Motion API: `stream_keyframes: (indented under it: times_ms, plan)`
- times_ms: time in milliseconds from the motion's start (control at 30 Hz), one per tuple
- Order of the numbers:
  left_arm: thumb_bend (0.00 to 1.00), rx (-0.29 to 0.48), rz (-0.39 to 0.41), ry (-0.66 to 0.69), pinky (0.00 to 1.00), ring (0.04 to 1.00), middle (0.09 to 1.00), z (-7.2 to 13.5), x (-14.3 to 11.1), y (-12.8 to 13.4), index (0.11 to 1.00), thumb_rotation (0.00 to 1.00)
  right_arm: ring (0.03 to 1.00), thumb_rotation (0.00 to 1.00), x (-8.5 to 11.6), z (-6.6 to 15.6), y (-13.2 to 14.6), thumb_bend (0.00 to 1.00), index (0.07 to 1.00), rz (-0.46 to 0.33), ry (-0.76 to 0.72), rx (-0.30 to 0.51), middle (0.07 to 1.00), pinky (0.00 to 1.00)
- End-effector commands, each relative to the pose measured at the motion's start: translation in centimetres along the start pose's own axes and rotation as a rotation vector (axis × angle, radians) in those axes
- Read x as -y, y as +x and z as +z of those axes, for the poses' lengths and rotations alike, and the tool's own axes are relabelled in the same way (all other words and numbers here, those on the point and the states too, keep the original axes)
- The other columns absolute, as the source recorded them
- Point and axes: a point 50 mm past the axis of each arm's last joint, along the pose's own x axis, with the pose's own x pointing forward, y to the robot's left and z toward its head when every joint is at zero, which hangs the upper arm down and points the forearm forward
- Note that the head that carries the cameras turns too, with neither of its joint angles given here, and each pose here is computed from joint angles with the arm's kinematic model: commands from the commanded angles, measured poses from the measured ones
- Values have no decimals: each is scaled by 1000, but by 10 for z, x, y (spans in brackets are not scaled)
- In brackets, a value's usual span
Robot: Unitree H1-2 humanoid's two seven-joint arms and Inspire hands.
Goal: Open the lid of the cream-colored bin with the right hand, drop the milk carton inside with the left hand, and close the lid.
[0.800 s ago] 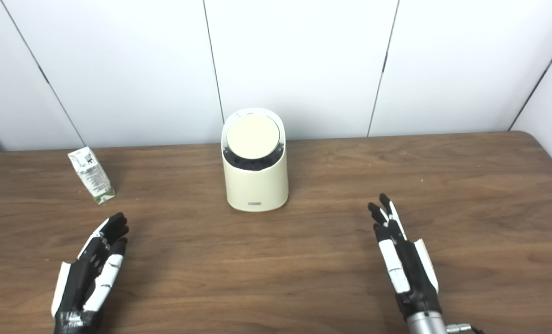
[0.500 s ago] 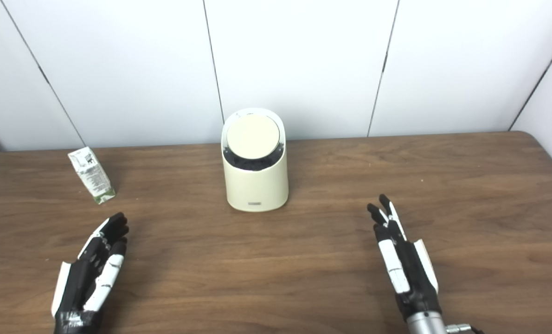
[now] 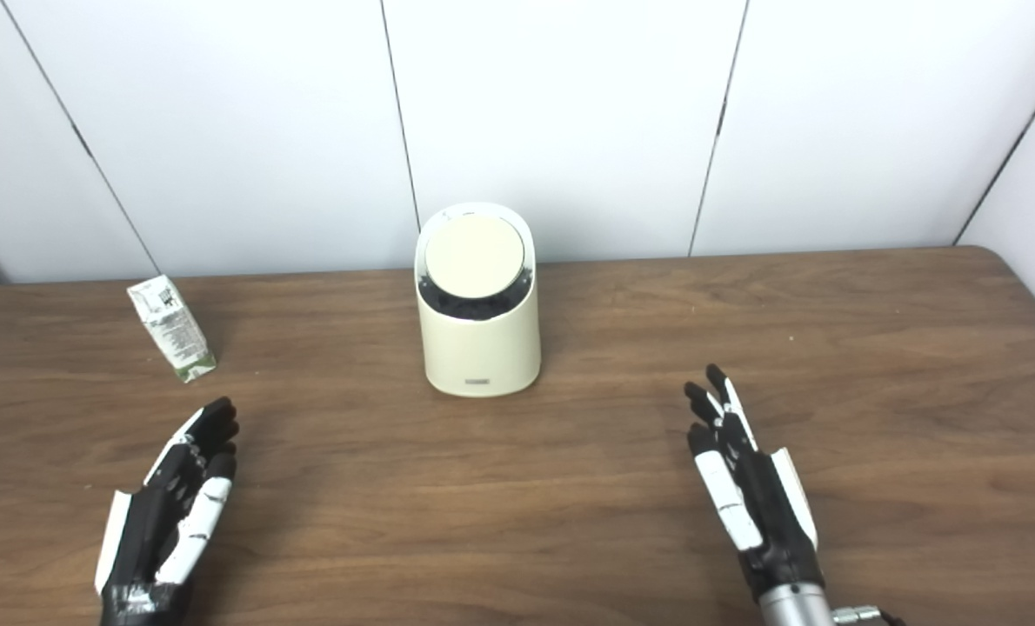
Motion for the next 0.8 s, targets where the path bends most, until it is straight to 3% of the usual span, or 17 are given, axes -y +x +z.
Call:
stream_keyframes:
  times_ms: [0,167,400,767]
  plan:
    - [484,-68,17,-8,903,900,903,-16,0,-20,910,600,905,857,0,18,9,519,980,-37,-43,79,908,828]
    - [467,-72,16,0,889,890,895,-17,4,-22,905,592,858,805,-7,36,32,507,949,-65,-130,106,889,728]
    - [422,-83,18,7,888,895,888,-18,9,-22,901,553,866,658,-20,61,73,701,938,-107,-123,119,874,849]
    - [399,-80,10,3,903,906,894,-19,15,-21,908,560,863,623,-38,103,135,892,941,-92,-136,217,882,831]
